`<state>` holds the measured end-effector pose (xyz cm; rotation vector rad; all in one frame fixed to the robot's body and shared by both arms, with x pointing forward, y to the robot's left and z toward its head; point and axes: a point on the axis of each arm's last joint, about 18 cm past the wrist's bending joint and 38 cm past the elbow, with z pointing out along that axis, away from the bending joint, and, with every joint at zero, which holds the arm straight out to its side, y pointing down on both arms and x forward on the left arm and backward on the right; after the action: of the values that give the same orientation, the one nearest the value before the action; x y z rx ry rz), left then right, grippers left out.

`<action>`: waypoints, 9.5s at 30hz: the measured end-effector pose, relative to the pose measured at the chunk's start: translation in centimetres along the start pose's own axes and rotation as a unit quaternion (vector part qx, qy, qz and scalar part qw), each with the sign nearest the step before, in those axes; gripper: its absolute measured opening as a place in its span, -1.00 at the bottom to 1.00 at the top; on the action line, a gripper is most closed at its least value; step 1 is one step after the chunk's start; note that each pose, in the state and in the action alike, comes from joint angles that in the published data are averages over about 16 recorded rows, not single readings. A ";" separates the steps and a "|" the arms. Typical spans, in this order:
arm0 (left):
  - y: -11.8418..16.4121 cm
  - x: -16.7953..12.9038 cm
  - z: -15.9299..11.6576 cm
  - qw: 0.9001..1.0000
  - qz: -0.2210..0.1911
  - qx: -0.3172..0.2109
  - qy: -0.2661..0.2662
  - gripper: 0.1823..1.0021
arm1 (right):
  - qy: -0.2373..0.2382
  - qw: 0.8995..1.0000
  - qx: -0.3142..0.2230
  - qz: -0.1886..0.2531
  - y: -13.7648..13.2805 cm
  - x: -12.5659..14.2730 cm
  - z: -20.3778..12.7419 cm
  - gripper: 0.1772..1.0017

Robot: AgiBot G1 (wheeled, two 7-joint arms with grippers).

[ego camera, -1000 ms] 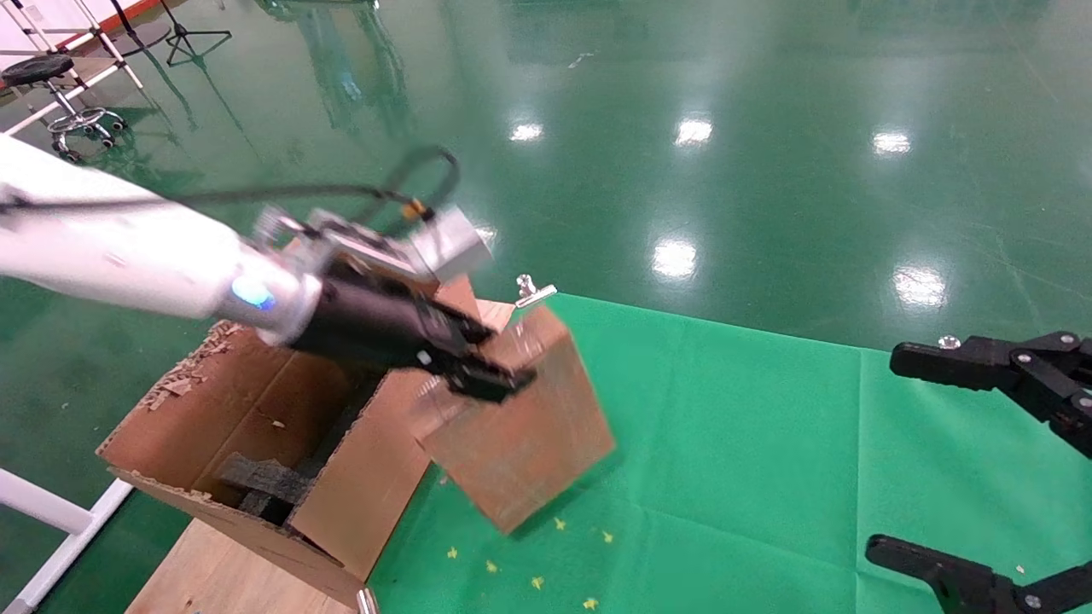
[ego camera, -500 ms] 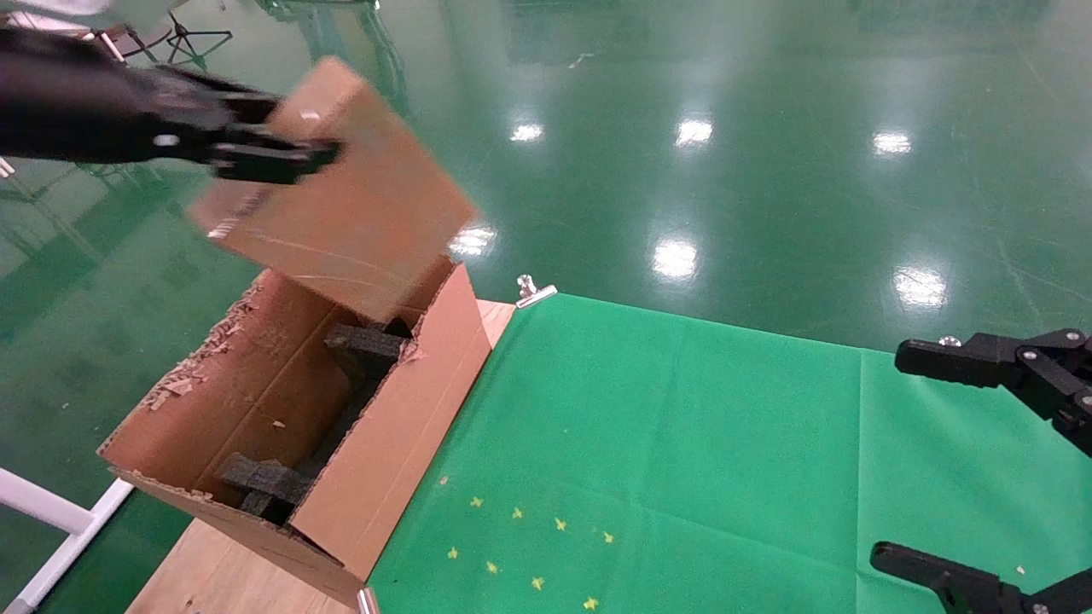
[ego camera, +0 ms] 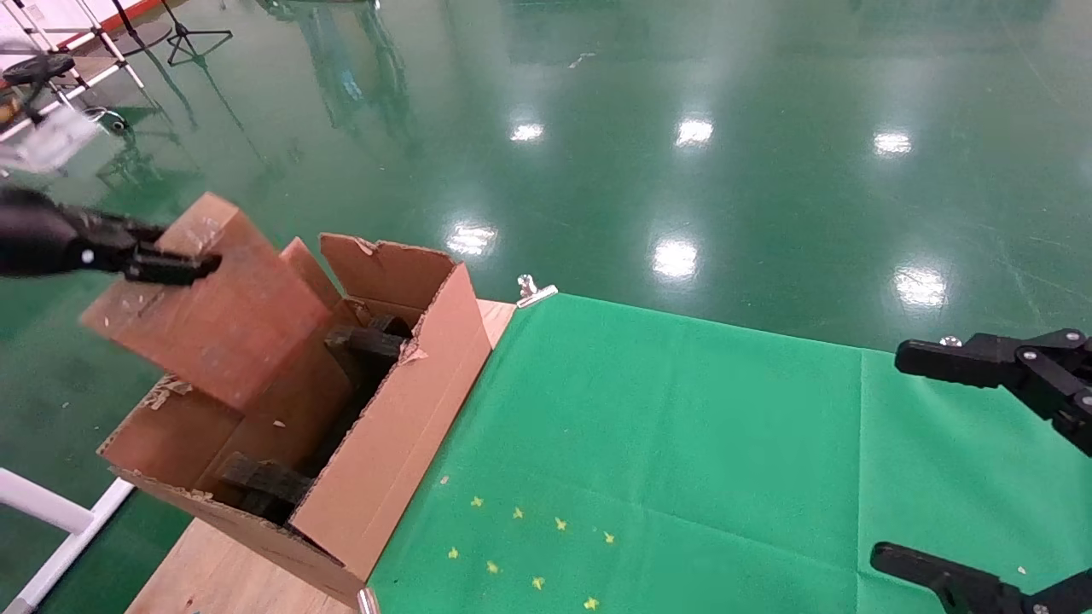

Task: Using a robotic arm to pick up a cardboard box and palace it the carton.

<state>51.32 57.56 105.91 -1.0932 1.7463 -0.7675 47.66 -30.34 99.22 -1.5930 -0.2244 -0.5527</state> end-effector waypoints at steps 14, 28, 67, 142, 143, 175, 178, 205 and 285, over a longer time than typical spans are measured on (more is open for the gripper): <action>3.7 -0.8 6.6 0.998 -0.041 -0.036 -0.027 -0.39 | 0.000 1.000 0.000 0.000 0.0 0.0 0.0 1.00; 7.1 -0.4 11.1 0.995 -0.075 -0.062 -0.032 -0.40 | 0.000 1.000 0.000 0.000 0.0 0.0 0.0 1.00; 9.5 1.0 14.0 0.991 -0.101 -0.079 -0.019 0.02 | 0.000 1.000 0.000 0.000 0.0 0.0 0.0 1.00; -5.3 20.8 5.5 0.866 0.122 0.332 0.353 1.00 | 0.001 1.000 0.000 0.000 0.0 0.0 0.0 1.00; -5.3 21.3 5.2 0.861 0.125 0.336 0.360 1.00 | 0.001 1.000 0.000 0.000 0.0 0.0 0.0 1.00; -4.4 28.6 -0.2 0.763 0.162 0.405 0.477 1.00 | 0.001 1.000 0.000 0.000 0.0 0.0 0.0 1.00; -4.4 28.5 -0.1 0.765 0.161 0.404 0.476 1.00 | 0.001 1.000 0.000 0.000 0.0 0.0 0.0 1.00; -4.5 28.3 0.2 0.769 0.161 0.401 0.471 1.00 | 0.001 1.000 0.000 0.000 0.0 0.0 0.0 1.00; -4.5 28.2 0.2 0.770 0.161 0.401 0.470 1.00 | 0.001 1.000 0.000 0.000 0.0 0.0 0.0 1.00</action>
<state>47.57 30.03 99.22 0.2752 1.9247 -1.7976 47.69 -30.37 99.22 -1.5922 -0.2225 -0.5533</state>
